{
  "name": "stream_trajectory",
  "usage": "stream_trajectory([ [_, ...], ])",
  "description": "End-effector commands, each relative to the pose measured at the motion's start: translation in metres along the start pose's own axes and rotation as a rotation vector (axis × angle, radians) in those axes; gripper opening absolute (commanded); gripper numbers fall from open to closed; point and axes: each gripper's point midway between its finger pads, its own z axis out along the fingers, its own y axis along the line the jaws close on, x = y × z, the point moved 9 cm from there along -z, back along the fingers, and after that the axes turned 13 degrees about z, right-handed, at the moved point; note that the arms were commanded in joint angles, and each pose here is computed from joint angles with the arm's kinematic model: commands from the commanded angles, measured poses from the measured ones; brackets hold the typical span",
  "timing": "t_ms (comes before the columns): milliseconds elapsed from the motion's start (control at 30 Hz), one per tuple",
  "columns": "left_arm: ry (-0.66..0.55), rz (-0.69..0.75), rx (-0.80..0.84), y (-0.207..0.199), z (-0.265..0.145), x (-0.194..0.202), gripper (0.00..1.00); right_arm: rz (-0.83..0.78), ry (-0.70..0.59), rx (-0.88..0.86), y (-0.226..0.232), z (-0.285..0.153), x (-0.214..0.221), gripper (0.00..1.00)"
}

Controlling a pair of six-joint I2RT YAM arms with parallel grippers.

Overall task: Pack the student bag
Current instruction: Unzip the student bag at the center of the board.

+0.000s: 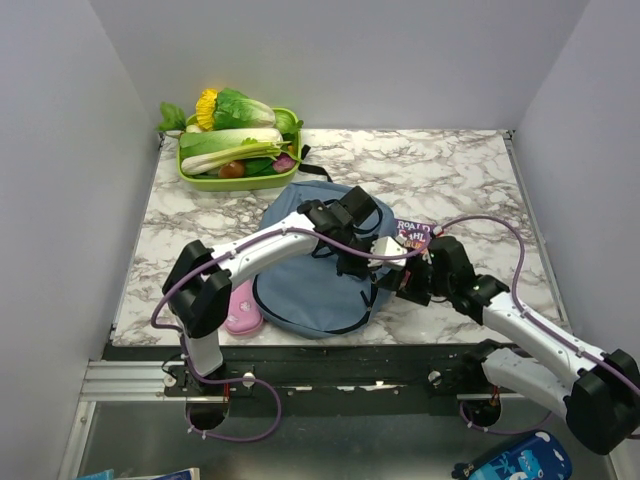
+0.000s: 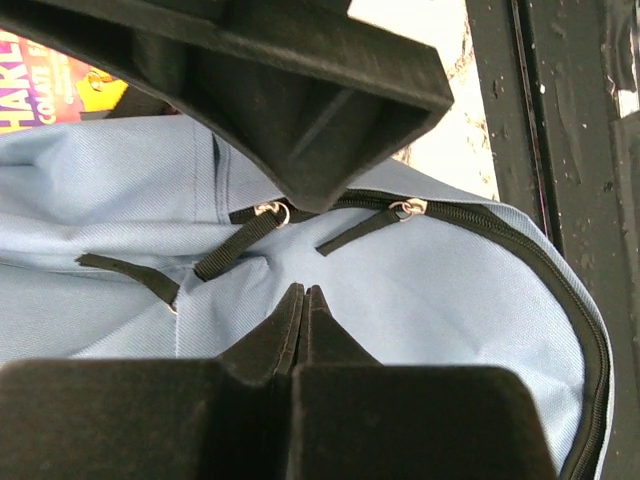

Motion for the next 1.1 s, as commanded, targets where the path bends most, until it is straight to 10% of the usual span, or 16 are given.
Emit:
stream_trajectory([
  [0, -0.022, 0.019, 0.058, -0.018, -0.001, 0.001, 0.08, -0.015, -0.039, 0.062, -0.010, -0.003, -0.002, 0.76],
  [233, 0.018, 0.119, 0.162, -0.025, 0.024, 0.015, 0.36, -0.034, -0.215, 0.138, -0.003, -0.026, -0.019, 0.77],
  [733, 0.008, 0.250, 0.223, -0.015, 0.049, 0.018, 0.46, -0.011, -0.217, 0.153, -0.011, -0.024, -0.015, 0.77],
  [767, 0.006, 0.250, 0.222, -0.014, 0.048, 0.017, 0.65, -0.010, -0.214, 0.159, -0.013, -0.023, -0.014, 0.77],
  [1067, 0.012, 0.267, 0.237, -0.017, 0.049, 0.018, 0.66, -0.006, -0.197, 0.152, -0.016, -0.018, -0.012, 0.77],
])
